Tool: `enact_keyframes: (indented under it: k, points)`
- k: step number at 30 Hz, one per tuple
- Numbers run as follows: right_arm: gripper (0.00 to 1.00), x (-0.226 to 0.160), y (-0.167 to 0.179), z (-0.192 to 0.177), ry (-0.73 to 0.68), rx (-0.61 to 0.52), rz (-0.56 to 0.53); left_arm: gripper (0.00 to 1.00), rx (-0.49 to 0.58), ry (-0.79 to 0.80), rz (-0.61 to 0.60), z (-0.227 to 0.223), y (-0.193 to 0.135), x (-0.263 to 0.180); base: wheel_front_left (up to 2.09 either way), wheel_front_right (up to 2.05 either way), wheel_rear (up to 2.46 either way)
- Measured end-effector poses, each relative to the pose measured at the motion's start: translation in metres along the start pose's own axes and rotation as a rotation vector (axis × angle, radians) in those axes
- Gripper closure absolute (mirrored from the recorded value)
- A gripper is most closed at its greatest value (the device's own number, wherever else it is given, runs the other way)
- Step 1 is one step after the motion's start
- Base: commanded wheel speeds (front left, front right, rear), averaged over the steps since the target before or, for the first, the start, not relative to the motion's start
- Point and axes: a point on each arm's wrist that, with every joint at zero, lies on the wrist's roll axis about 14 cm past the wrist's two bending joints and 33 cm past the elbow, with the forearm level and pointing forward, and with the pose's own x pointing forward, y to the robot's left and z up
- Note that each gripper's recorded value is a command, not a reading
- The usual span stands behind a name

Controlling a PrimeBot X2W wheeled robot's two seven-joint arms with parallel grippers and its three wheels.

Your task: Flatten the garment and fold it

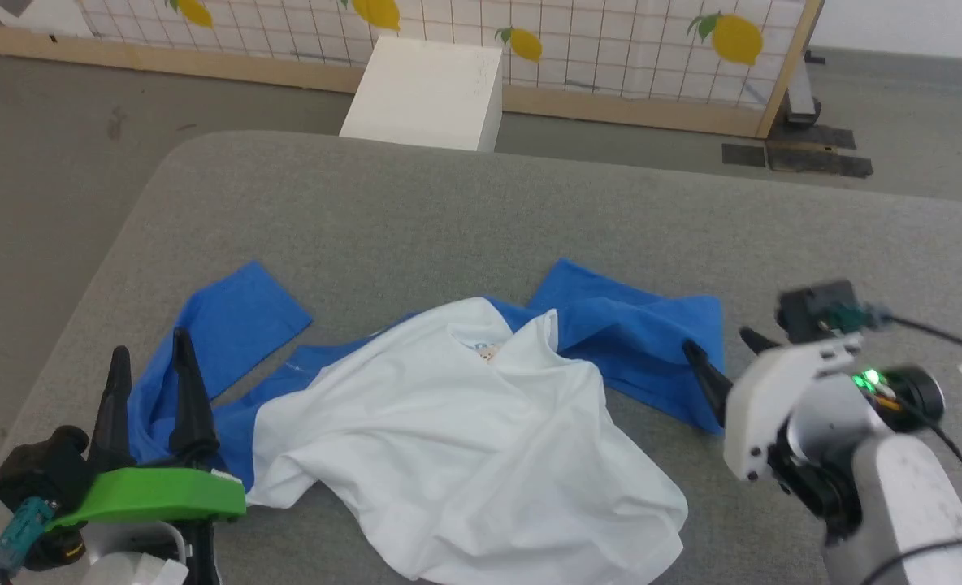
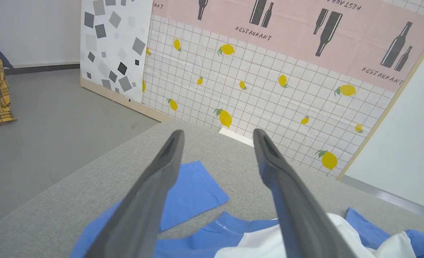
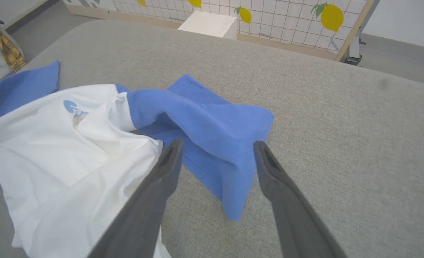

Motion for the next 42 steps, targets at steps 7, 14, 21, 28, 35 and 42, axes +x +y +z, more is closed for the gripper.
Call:
enact_keyframes:
  k: [7, 14, 21, 28, 35, 42]
  points:
    - [0.00, 0.045, 0.012, -0.011, 0.209, -0.234, 0.030, 0.00, -0.011, 0.047, 0.002, -0.022, -0.003, 0.003, 0.00, 0.00, 0.00]
    - [0.00, 0.078, 0.021, -0.048, 0.383, -0.349, 0.074, 0.00, -0.010, 0.087, 0.022, -0.040, 0.002, 0.012, 0.00, 0.00, 0.00]
    - [0.94, 0.095, 0.031, -0.069, 0.401, -0.347, 0.131, 0.00, 0.001, 0.117, 0.038, -0.052, 0.009, 0.017, 0.00, 0.00, 0.00]
    - [1.00, 0.087, -0.013, 0.004, 0.125, -0.189, 0.033, 0.00, -0.020, 0.098, -0.014, -0.048, -0.008, 0.023, 0.00, 0.00, 0.00]
    - [1.00, 0.029, -0.095, 0.053, -0.063, -0.156, -0.209, 0.00, -0.044, 0.079, -0.069, -0.042, -0.026, 0.024, 0.00, 0.00, 0.00]
    - [1.00, -0.034, -0.109, -0.067, 0.188, -0.034, -0.308, 0.00, -0.062, 0.092, -0.101, -0.046, -0.038, 0.021, 0.00, 0.00, 0.00]
